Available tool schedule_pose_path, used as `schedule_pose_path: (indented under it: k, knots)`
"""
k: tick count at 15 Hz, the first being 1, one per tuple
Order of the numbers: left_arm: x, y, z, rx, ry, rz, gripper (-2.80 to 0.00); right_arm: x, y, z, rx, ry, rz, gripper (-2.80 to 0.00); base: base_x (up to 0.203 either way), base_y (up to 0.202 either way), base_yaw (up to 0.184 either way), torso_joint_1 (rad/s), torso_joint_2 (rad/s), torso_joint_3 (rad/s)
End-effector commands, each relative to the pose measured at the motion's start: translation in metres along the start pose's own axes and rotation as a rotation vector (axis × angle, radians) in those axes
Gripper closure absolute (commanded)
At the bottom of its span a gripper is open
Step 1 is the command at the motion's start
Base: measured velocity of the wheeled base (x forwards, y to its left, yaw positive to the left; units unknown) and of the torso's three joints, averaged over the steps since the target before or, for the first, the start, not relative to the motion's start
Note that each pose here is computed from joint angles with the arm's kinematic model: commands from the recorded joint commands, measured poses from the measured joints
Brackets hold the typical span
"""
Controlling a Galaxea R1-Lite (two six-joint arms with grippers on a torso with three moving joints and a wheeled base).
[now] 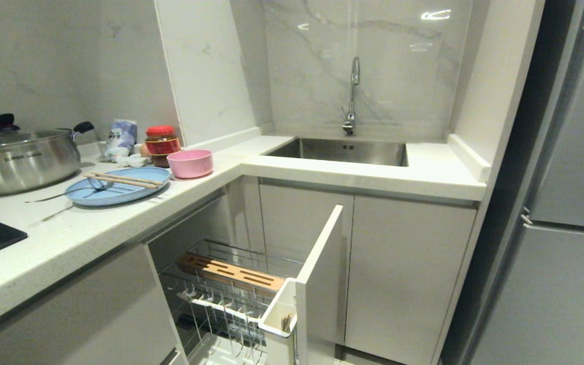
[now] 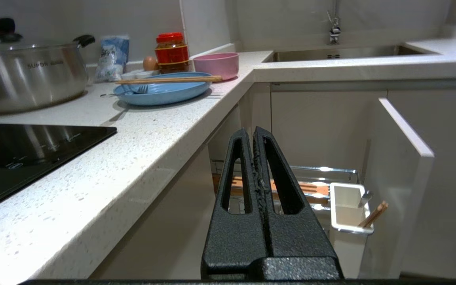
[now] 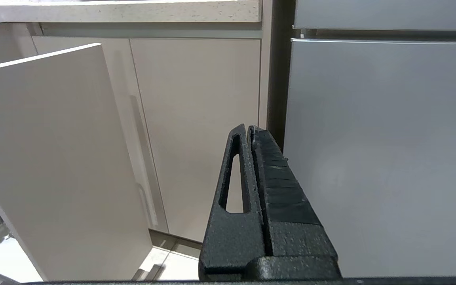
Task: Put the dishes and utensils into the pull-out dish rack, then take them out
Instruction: Pick up the chopsticks and place it in the cupboard
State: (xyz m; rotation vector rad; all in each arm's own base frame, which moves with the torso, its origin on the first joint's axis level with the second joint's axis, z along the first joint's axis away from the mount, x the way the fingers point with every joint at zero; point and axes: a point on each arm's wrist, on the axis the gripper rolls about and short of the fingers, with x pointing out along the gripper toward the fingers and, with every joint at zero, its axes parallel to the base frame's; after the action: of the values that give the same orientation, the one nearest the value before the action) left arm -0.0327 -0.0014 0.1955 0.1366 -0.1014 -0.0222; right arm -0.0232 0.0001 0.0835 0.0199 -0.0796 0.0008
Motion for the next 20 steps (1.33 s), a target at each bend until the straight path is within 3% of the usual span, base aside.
schedule_pose_path:
  k: [1, 4, 9, 14, 20]
  knots:
    - [-0.015, -0.003, -0.022, -0.005, -0.026, 0.007, 0.00, 0.001, 0.000, -0.007, 0.000, 0.024, 0.000, 0.00, 0.000, 0.000, 0.000, 0.000, 0.00, 0.000]
    - [-0.014, -0.007, -0.056, -0.003, -0.010, 0.014, 0.00, 0.001, 0.000, -0.007, 0.000, 0.024, 0.000, 0.00, 0.000, 0.000, 0.000, 0.000, 0.00, 0.000]
    - [-0.001, -0.016, -0.121, -0.002, 0.083, 0.006, 0.00, 0.001, 0.000, -0.007, 0.000, 0.024, 0.000, 0.00, 0.000, 0.000, 0.000, 0.000, 0.00, 0.000]
    - [-0.001, -0.016, -0.121, -0.070, 0.102, 0.007, 0.00, 0.001, 0.000, -0.007, 0.000, 0.024, 0.000, 0.00, 0.000, 0.000, 0.000, 0.000, 0.00, 0.000]
    - [-0.001, -0.015, -0.120, -0.076, 0.090, 0.008, 0.00, 0.001, 0.000, -0.007, 0.000, 0.024, 0.000, 0.00, 0.000, 0.000, 0.000, 0.000, 0.00, 0.000]
